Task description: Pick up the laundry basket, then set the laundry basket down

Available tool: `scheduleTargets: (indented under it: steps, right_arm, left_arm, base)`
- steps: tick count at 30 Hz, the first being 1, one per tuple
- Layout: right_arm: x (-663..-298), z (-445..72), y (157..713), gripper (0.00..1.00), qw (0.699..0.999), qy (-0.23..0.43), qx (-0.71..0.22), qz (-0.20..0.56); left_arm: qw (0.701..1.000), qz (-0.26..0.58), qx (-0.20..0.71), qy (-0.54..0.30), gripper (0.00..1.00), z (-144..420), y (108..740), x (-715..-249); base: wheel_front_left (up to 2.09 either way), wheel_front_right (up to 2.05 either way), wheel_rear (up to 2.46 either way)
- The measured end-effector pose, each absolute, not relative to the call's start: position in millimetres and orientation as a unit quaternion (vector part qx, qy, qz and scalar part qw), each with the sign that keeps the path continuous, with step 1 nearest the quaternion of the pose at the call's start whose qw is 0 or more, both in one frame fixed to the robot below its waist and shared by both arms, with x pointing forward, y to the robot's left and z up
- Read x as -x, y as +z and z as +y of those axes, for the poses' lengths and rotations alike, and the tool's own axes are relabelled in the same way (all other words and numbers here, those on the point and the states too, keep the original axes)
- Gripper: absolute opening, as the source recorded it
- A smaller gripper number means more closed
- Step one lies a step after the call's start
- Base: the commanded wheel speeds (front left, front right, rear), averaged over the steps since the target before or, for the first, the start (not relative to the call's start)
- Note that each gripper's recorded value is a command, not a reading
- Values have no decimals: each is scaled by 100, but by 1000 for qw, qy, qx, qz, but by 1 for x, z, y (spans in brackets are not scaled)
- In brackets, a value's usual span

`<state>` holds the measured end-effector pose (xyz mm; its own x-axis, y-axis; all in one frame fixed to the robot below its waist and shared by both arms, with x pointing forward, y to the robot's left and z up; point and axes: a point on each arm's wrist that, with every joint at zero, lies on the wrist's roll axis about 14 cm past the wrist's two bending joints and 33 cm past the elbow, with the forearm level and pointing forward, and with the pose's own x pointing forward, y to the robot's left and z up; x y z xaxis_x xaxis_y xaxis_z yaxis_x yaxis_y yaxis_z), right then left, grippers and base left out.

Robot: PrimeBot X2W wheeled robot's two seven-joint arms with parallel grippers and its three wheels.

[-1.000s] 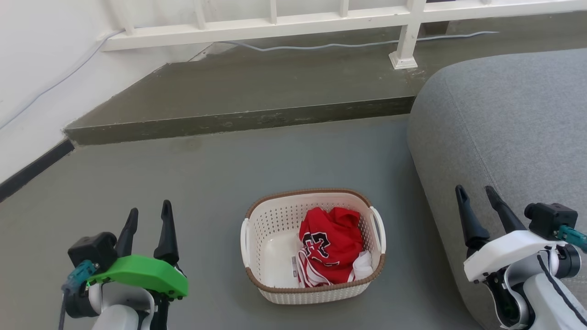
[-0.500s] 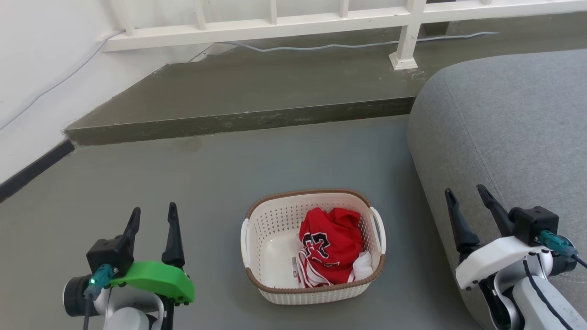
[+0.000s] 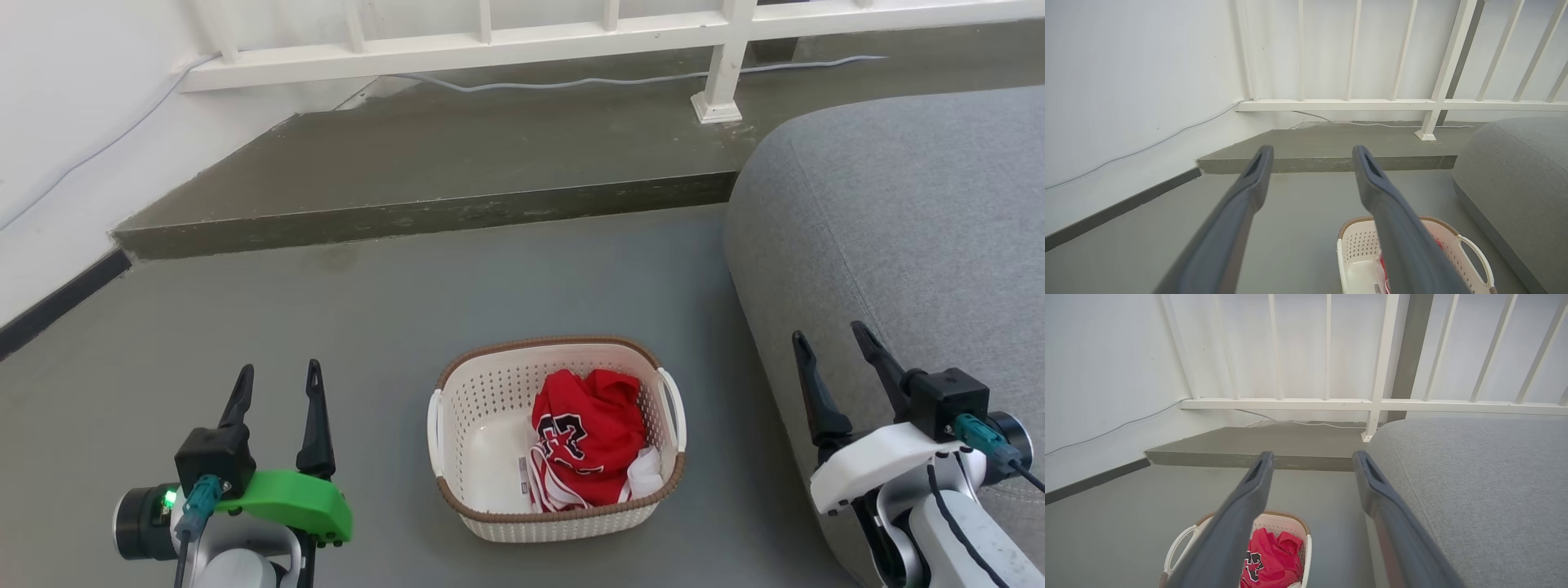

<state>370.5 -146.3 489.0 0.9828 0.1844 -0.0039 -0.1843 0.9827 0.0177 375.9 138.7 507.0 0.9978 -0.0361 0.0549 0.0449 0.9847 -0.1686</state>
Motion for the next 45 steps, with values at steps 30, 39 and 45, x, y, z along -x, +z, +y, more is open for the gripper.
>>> scheduleTargets:
  steps: [30, 39, 45]
  right_arm:
    - [-374, -149, 494, 100, 996, 87, -15, -7]
    - [-379, -150, 486, 100, 996, 88, -19, 5]
    - [-393, -150, 481, 100, 996, 91, -22, 10]
  left_arm:
    - [996, -21, 91, -12, 100, 140, 504, -375]
    - [996, -4, 92, -13, 100, 137, 492, -379]
    - [995, 7, 93, -18, 100, 133, 484, -387]
  base:
    - [0, 0, 0]
    - [0, 0, 0]
    - [0, 0, 0]
